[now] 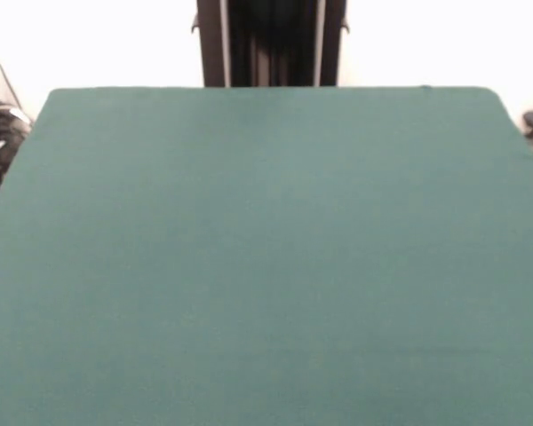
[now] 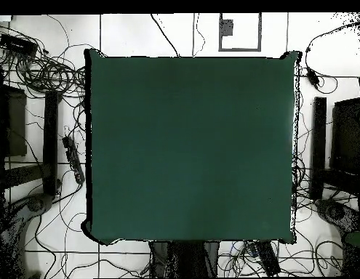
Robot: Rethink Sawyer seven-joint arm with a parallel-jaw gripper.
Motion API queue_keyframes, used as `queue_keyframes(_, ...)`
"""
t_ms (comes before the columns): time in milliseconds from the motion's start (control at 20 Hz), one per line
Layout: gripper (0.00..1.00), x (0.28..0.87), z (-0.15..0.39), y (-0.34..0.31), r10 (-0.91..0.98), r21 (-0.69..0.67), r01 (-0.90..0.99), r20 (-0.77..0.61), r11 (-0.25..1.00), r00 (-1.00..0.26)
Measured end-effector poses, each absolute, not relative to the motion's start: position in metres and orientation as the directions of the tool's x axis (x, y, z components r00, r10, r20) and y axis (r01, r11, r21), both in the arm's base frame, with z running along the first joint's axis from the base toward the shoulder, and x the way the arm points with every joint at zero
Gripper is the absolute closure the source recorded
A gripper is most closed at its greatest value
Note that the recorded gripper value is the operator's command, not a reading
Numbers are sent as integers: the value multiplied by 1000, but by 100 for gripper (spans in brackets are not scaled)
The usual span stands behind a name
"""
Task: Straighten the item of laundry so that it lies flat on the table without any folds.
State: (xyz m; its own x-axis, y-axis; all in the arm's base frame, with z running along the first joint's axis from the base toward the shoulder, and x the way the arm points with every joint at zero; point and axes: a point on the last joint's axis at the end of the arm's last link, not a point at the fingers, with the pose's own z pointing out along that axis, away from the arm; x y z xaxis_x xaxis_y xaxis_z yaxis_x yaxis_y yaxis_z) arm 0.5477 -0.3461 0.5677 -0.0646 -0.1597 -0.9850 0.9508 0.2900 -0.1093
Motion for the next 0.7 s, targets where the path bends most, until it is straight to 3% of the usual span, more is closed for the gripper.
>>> queue_keyframes(350,100,567,542,-338,-220,-279,904,-952,323,-215)
queue_keyframes(700,100,589,504,-295,-209,-262,916,-956,304,-204)
